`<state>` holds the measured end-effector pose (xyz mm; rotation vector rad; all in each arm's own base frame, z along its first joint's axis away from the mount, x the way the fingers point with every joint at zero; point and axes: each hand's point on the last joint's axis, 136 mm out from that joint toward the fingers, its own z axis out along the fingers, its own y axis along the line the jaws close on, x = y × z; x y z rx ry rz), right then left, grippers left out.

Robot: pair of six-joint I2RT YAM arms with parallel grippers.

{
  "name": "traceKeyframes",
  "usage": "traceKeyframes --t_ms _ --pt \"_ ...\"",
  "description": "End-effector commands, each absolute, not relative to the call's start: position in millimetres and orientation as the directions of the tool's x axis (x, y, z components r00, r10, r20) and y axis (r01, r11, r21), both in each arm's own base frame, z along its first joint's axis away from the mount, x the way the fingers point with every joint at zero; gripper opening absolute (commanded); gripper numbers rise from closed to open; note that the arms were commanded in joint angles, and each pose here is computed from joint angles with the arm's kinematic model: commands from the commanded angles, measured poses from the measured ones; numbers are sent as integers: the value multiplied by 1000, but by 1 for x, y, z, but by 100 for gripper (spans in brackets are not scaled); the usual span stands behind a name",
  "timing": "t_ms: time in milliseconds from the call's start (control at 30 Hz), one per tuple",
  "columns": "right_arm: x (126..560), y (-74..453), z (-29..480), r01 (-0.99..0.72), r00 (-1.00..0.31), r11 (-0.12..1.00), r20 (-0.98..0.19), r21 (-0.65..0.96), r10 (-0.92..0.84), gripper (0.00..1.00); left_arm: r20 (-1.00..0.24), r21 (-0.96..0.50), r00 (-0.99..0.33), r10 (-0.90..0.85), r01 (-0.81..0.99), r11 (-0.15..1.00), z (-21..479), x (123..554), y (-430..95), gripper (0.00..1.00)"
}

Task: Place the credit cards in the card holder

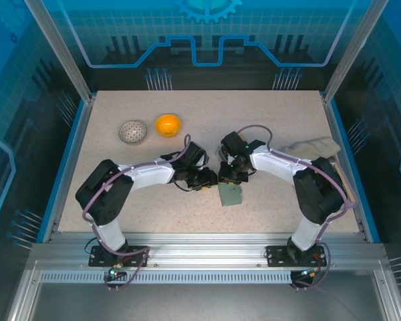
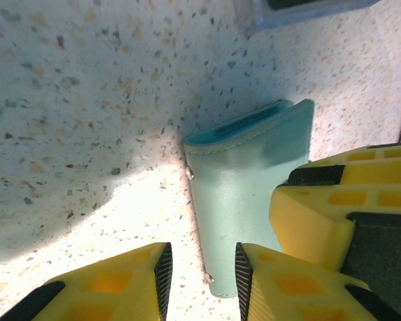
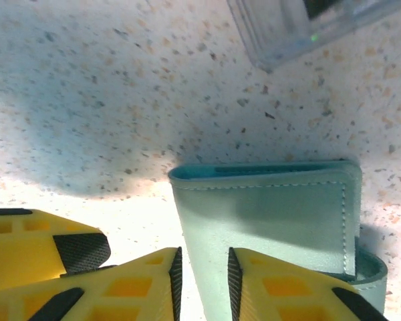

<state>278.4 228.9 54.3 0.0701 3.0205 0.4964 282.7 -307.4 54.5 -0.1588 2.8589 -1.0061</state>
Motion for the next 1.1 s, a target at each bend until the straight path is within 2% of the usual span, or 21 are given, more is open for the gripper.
traceKeyframes --t_ms 0,133,233,300,400,433,467,500,533,567,600,667,833,933,1067 --pt "286 235 82 -17 -989 936 -145 352 37 28 -105 -606 -984 -145 -52 794 59 284 -294 35" --pt "291 215 95 -1 -975 960 -214 281 62 30 -144 -594 -974 -177 -58 802 65 290 -283 37" --pt "298 177 113 48 -936 988 -338 144 95 39 -215 -558 -954 -210 -56 828 75 297 -264 40" --pt "304 140 133 101 -881 995 -463 9 94 51 -297 -506 -924 -239 -60 861 85 307 -241 48" --pt "318 78 163 209 -744 955 -668 -212 15 65 -446 -403 -844 -299 -110 909 100 325 -187 65" --pt "323 63 162 198 -717 942 -695 -272 -50 70 -504 -346 -804 -314 -145 927 107 331 -162 71" --pt "329 53 167 190 -688 936 -720 -297 -89 71 -561 -294 -766 -314 -171 940 117 336 -138 85" --pt "332 43 170 202 -665 926 -739 -318 -109 72 -611 -240 -731 -304 -195 951 125 339 -117 91" --pt "332 33 159 198 -652 922 -747 -333 -130 79 -675 -165 -680 -287 -240 957 133 341 -91 94" --pt "337 25 149 185 -634 930 -762 -316 -133 93 -726 -99 -639 -257 -272 957 137 343 -69 98" --pt "340 16 141 186 -628 933 -768 -310 -130 96 -754 -63 -613 -235 -289 955 139 345 -55 99" --pt "342 4 122 190 -618 936 -777 -295 -119 96 -788 0 -581 -202 -328 945 138 346 -26 99" --pt "348 7 106 128 -546 964 -828 -234 -129 96 -839 93 -534 -105 -331 939 139 357 0 99" --pt "359 22 106 41 -520 980 -842 -194 -145 96 -883 69 -460 -90 -319 945 126 362 7 99" --pt "373 35 114 -26 -431 987 -889 -159 -155 96 -894 -14 -425 -138 -280 960 110 370 9 99"
